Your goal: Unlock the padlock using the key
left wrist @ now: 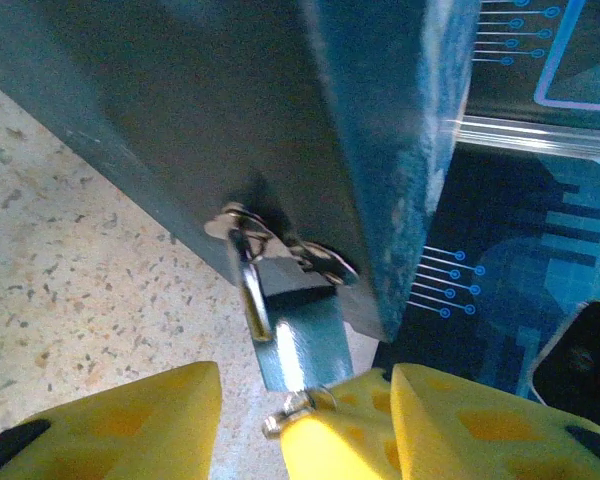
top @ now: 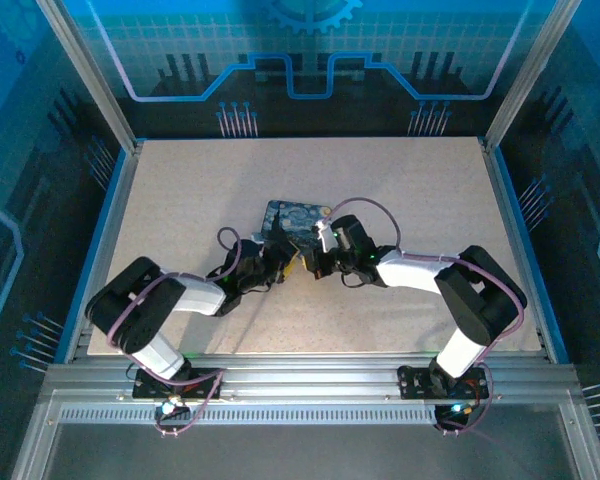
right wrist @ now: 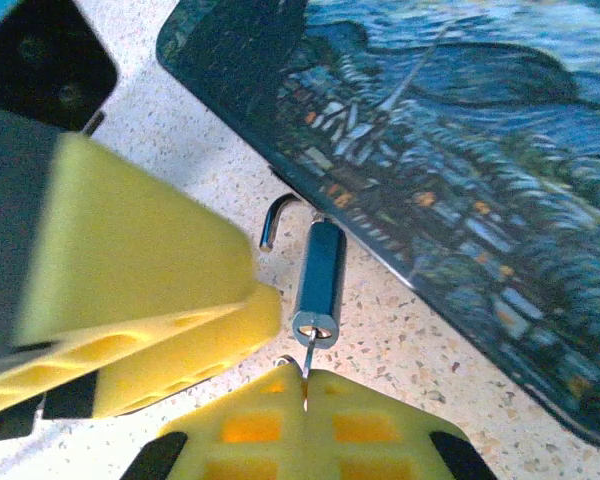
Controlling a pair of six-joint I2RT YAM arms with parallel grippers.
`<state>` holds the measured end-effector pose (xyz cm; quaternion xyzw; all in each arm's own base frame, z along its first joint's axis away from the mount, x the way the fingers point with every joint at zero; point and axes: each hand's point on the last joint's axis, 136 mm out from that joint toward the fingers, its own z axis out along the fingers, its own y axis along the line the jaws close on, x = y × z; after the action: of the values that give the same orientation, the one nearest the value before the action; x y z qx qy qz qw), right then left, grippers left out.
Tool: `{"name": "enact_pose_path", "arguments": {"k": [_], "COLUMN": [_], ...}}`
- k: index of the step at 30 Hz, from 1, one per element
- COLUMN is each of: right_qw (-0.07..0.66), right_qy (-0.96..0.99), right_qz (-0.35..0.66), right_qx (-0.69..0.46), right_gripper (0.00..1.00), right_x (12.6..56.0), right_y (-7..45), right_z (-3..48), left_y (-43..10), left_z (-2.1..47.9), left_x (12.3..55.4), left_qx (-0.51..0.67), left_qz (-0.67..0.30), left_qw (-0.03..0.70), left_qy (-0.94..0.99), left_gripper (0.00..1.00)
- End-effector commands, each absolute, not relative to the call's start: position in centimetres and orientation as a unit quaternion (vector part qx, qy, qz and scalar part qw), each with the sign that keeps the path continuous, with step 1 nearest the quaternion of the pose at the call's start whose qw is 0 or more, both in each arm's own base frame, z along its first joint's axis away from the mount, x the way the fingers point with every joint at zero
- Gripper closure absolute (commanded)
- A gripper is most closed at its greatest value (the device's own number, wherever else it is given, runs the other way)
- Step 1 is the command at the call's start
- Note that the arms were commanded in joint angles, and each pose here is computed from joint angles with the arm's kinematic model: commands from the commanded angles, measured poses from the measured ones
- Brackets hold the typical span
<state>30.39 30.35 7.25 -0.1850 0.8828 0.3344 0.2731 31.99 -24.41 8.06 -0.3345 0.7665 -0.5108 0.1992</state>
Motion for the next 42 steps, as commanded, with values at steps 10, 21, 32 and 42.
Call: {"name": "enact_pose_path", "arguments": {"k": [10, 21, 32, 42], "right_qw": [0.238, 0.199, 0.203, 0.225], "right_qy": [0.88, 0.873, 0.875, 0.877], "right_qz": [0.406, 0.445, 0.44, 0.424], "right_qx": [-0.072, -0.006, -0.001, 0.01], "right_gripper": [1.0, 1.0, 0.98, 0.75], "right_x": [30.4, 30.6, 30.5, 30.7], "right_y": [28.1, 27.4, 27.0, 25.7], "right_z": [5.8, 3.3, 3.1, 3.7], "left_y": [-19.2, -15.6, -15.7, -14.3], "left_z": [11.9, 16.4, 16.8, 16.6], "left_x": [30.9, 30.6, 31.1, 32.6], "left_qx": [-0.281, -0.244, -0.226, -0.218], "left_qz": [-0.384, -0.306, -0.292, -0.28], "left_qw": [0.293, 0.373, 0.372, 0.359], "left_qy": [0.829, 0.841, 0.852, 0.863], "left_gripper": [0.39, 0.29, 0.24, 0.18]}}
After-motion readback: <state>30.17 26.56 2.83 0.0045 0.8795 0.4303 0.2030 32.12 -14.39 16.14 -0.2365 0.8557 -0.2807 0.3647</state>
